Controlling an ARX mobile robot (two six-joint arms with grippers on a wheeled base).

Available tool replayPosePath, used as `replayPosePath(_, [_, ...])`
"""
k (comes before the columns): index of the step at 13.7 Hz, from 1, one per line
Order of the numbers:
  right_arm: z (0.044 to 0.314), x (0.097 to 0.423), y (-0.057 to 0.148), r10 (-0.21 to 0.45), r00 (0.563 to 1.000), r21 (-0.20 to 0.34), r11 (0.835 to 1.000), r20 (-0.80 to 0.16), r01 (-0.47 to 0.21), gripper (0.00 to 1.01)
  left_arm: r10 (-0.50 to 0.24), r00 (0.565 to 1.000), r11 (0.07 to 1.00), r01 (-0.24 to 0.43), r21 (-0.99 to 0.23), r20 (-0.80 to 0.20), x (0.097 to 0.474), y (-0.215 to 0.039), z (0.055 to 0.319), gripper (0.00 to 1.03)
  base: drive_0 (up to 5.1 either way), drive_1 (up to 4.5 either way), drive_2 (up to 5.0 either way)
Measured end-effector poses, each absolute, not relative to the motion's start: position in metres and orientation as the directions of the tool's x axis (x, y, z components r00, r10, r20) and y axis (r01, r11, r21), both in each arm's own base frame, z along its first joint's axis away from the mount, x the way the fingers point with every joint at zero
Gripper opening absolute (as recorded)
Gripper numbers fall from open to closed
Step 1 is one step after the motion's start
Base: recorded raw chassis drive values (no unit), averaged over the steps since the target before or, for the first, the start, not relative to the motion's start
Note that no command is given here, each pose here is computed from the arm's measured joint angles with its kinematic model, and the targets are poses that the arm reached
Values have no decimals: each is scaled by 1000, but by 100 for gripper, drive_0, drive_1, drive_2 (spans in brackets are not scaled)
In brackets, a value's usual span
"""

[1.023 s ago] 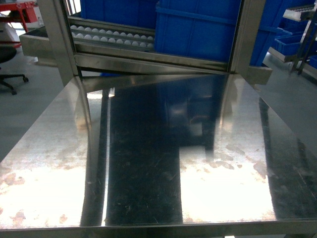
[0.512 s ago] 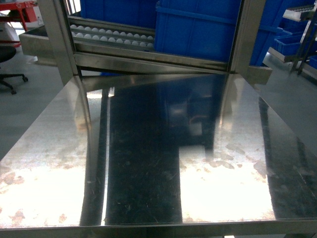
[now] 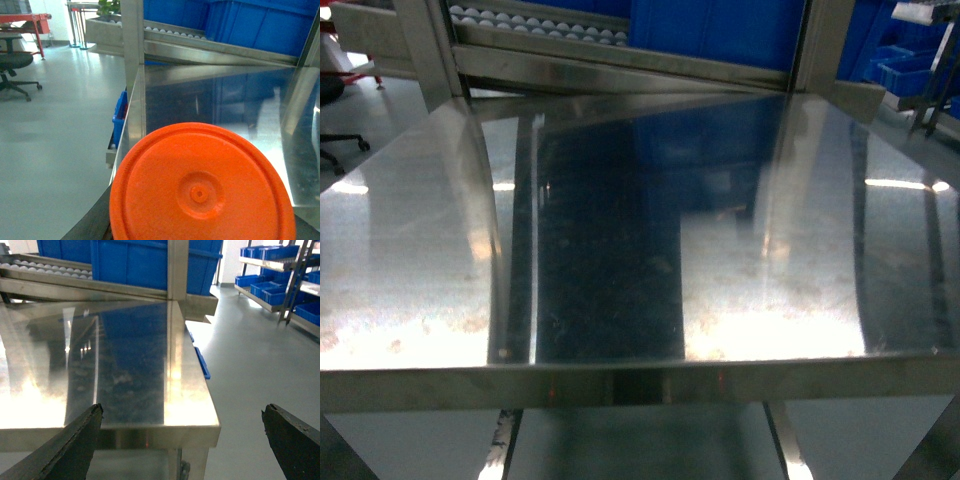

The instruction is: Pick capacitor and pack into box

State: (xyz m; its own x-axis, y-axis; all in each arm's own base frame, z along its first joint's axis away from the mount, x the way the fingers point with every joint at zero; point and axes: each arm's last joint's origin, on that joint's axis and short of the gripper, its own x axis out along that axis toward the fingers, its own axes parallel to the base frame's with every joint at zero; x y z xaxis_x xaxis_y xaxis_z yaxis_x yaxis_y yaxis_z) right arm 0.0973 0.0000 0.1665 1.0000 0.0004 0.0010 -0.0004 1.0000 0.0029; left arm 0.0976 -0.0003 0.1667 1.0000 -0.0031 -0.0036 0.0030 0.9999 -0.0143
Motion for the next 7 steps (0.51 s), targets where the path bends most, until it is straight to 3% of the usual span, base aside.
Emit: replayPosePath(7, [167, 97, 0, 0, 1000, 2, 1000, 2, 0, 98, -2, 1000, 1000, 2, -14, -5, 98, 0, 167, 44, 0, 0, 0])
